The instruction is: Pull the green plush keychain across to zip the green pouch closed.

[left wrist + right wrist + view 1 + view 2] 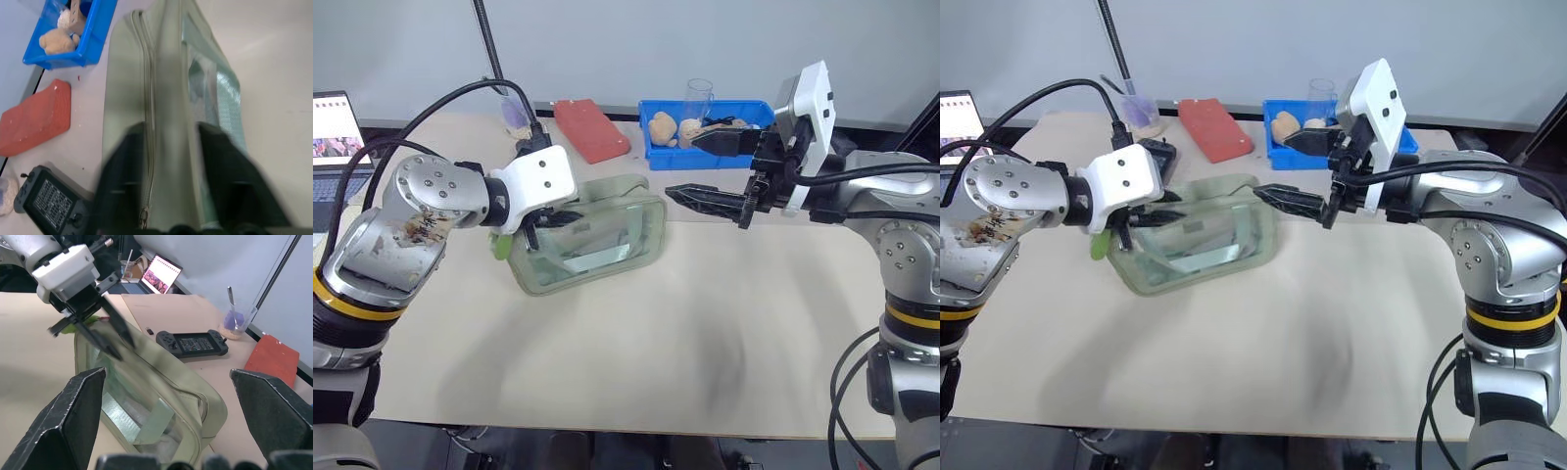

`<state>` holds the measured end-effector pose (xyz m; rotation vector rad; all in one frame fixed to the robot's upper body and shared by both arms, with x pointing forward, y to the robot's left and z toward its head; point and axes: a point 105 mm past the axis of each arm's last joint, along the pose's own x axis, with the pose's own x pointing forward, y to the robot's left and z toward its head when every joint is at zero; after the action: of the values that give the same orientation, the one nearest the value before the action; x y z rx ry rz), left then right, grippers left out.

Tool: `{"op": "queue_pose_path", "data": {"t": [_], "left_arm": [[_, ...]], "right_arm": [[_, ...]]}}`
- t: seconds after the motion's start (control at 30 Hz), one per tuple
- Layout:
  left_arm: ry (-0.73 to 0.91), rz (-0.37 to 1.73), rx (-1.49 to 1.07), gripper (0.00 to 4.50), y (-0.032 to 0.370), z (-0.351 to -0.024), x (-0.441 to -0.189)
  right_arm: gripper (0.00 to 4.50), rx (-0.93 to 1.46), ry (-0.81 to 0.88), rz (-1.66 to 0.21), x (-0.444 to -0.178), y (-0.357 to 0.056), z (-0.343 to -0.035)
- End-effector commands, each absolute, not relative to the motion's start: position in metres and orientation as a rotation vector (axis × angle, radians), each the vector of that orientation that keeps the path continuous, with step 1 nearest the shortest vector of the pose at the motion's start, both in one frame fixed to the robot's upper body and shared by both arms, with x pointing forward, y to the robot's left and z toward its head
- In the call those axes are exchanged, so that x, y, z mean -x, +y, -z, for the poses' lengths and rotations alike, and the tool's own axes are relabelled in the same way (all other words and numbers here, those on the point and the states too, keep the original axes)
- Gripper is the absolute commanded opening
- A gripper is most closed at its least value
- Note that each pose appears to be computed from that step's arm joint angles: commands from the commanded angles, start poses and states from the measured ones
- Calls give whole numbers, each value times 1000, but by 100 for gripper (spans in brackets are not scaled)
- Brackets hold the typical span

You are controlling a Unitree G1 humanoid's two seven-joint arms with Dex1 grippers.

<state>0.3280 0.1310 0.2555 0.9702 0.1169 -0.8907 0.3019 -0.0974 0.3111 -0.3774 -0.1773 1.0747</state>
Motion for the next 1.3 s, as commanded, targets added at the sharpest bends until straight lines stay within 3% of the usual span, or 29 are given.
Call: {"op": "queue_pose_path", "data": {"t": [0.03, 0.27, 0.57, 0.97, 1.17, 1.3], "left_arm": [[74, 849, -1004, 4, 136, -265, -332], [-157, 1083, -949, 4, 120, -289, -318], [-174, 1258, -1168, 4, 130, -269, -319], [-259, 1236, -1276, 4, 129, -290, -321], [-287, 1209, -1267, 4, 128, -289, -319], [-220, 1251, -1259, 4, 130, -274, -312]], "right_arm": [[450, 411, -220, -1030, -300, -103, -321], [450, 449, -208, -1032, -303, -110, -324], [450, 466, -174, -1064, -306, -116, -313], [450, 476, -165, -1075, -303, -114, -309], [450, 481, -170, -1073, -304, -111, -311], [450, 487, -167, -1069, -305, -111, -311]]}}
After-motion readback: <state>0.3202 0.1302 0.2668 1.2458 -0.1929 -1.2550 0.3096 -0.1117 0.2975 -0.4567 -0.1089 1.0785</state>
